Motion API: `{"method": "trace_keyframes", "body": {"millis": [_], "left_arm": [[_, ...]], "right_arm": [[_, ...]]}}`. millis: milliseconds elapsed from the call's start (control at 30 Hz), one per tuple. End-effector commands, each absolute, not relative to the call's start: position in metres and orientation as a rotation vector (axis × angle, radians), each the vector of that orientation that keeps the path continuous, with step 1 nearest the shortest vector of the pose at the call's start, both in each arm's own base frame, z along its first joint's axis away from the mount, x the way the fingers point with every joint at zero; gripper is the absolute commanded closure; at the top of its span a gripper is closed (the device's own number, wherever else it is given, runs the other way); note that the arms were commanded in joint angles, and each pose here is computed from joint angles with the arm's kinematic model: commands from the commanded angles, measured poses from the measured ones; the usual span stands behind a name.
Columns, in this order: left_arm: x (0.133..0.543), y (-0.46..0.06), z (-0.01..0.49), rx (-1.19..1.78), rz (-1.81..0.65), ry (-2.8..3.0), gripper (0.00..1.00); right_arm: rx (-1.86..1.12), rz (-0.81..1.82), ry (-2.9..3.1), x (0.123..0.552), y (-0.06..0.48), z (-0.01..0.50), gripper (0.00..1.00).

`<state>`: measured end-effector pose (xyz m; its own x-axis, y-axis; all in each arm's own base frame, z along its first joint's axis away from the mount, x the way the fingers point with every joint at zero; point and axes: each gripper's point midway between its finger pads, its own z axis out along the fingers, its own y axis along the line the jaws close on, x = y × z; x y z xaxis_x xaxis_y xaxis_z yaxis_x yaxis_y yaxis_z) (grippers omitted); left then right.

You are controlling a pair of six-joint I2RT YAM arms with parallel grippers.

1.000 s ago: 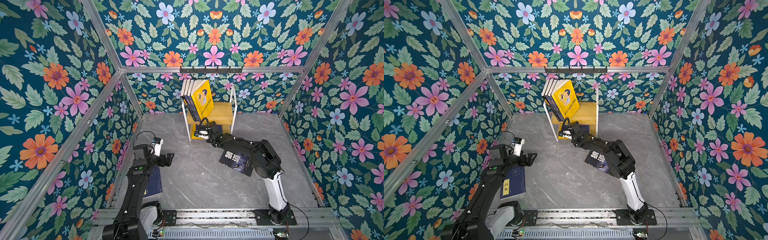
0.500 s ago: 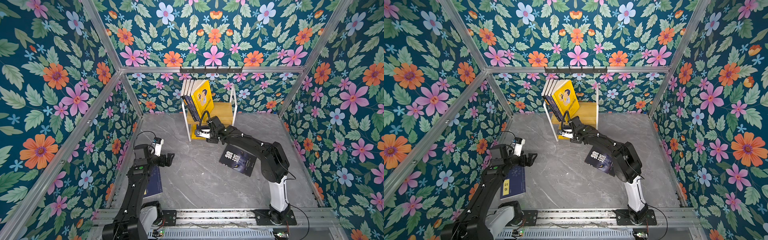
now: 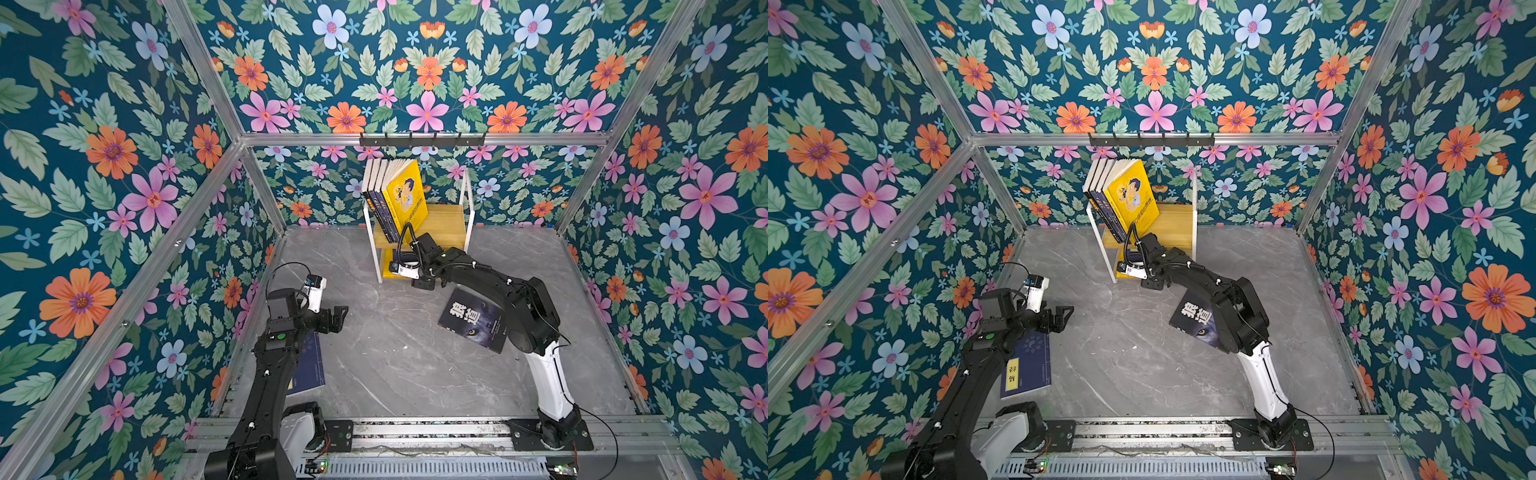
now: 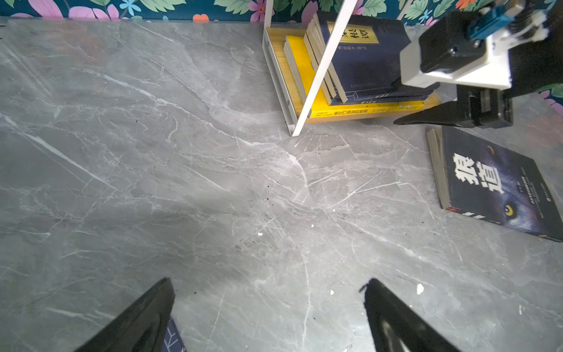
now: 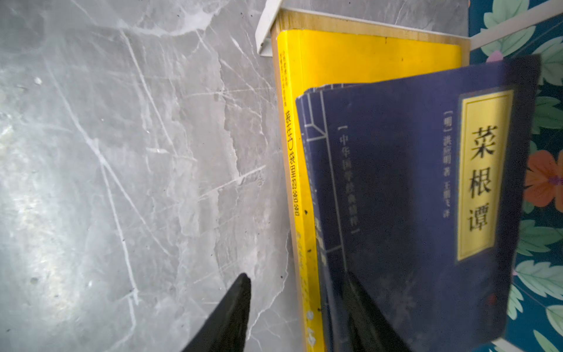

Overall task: Stacking books/files
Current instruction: Move the book to the bookshelf.

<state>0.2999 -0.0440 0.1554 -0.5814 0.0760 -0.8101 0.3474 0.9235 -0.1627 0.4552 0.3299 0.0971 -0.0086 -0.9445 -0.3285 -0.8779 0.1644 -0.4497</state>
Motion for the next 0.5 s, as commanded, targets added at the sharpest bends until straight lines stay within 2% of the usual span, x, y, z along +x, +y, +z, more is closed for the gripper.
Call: {"method": "trace_keyframes", "body": {"millis": [0,467], "left_arm": [[0.301,-0.042,0.158,0.311,-0.362,2.159,0.0],[0.302,-0.04,0.158,0.299,-0.369,2.157,0.0]], "right_arm": [[-1.685,-0.172,1.874,0.465,0.332,0.105,0.51],[-1.627,-0.207,1.861,0.486,0.335,0.101,0.63]]}}
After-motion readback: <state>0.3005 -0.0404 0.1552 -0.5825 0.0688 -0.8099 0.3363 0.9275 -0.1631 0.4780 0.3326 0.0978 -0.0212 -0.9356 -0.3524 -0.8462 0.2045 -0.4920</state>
